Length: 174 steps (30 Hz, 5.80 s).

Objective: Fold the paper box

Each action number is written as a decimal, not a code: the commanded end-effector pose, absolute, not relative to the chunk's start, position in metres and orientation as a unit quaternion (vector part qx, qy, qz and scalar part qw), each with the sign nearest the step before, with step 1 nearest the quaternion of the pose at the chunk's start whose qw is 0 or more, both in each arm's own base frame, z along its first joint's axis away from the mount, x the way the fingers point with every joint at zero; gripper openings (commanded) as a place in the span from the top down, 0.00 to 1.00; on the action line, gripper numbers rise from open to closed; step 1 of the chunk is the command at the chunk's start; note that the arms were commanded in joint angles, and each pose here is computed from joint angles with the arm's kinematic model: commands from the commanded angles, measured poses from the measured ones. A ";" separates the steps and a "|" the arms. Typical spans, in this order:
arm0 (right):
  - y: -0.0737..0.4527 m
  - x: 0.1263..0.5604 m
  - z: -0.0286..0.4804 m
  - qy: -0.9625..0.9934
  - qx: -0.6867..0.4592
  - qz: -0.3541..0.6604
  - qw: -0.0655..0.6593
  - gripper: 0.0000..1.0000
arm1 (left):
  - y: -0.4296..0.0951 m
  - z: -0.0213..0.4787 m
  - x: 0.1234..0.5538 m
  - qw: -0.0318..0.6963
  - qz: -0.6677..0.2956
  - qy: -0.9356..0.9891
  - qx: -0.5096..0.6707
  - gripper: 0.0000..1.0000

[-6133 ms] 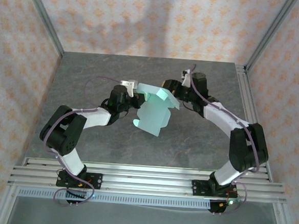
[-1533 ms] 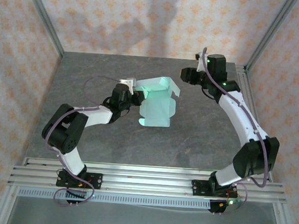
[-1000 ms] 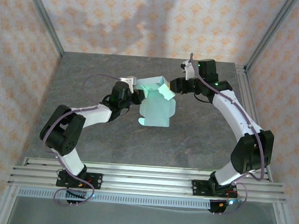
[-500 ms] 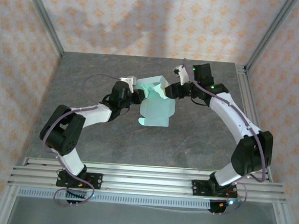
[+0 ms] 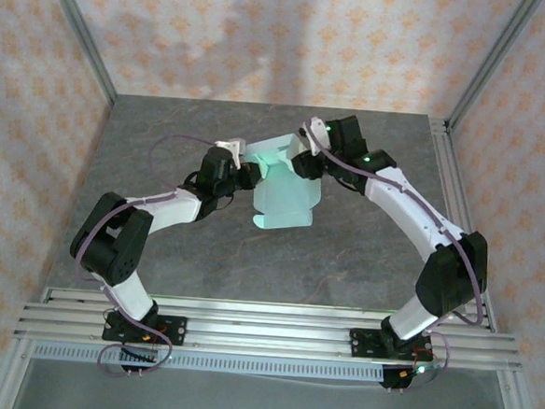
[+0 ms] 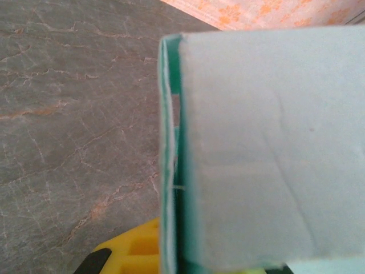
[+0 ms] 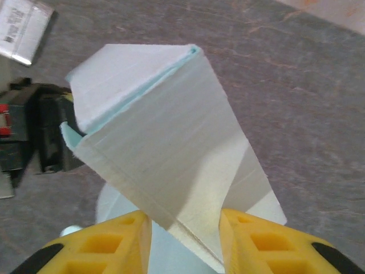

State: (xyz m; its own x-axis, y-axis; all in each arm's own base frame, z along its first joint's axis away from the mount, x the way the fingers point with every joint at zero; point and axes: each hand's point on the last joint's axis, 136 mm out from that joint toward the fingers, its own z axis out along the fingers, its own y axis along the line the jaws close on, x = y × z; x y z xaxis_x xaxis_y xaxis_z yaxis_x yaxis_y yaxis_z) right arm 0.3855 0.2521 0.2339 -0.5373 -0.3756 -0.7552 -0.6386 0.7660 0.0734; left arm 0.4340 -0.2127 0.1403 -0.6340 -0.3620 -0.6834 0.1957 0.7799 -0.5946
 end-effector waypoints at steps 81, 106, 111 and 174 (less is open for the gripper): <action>0.280 0.428 0.239 0.810 -0.229 -0.053 0.537 0.74 | -0.233 0.174 0.432 0.426 -0.368 0.826 -0.029 1.00; 0.236 0.359 0.277 0.761 -0.354 0.248 0.483 0.29 | -0.242 0.172 0.429 0.408 -0.379 0.831 0.001 1.00; 0.239 0.365 0.267 0.764 -0.387 0.233 0.461 0.29 | -0.249 0.179 0.423 0.411 -0.391 0.823 0.035 1.00; 0.143 0.418 0.234 0.863 -0.007 0.214 0.457 0.36 | -0.141 0.151 0.375 0.149 0.004 0.971 0.188 1.00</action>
State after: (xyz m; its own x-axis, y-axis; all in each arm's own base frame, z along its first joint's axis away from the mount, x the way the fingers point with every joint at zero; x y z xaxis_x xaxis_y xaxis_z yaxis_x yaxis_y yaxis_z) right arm 0.4166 0.1460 0.2372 -0.5671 0.1704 -0.8058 -0.2400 0.9017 0.3596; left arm 0.4098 -0.1888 0.1834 -0.7927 0.2590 -0.5519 0.3832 0.9157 -0.1207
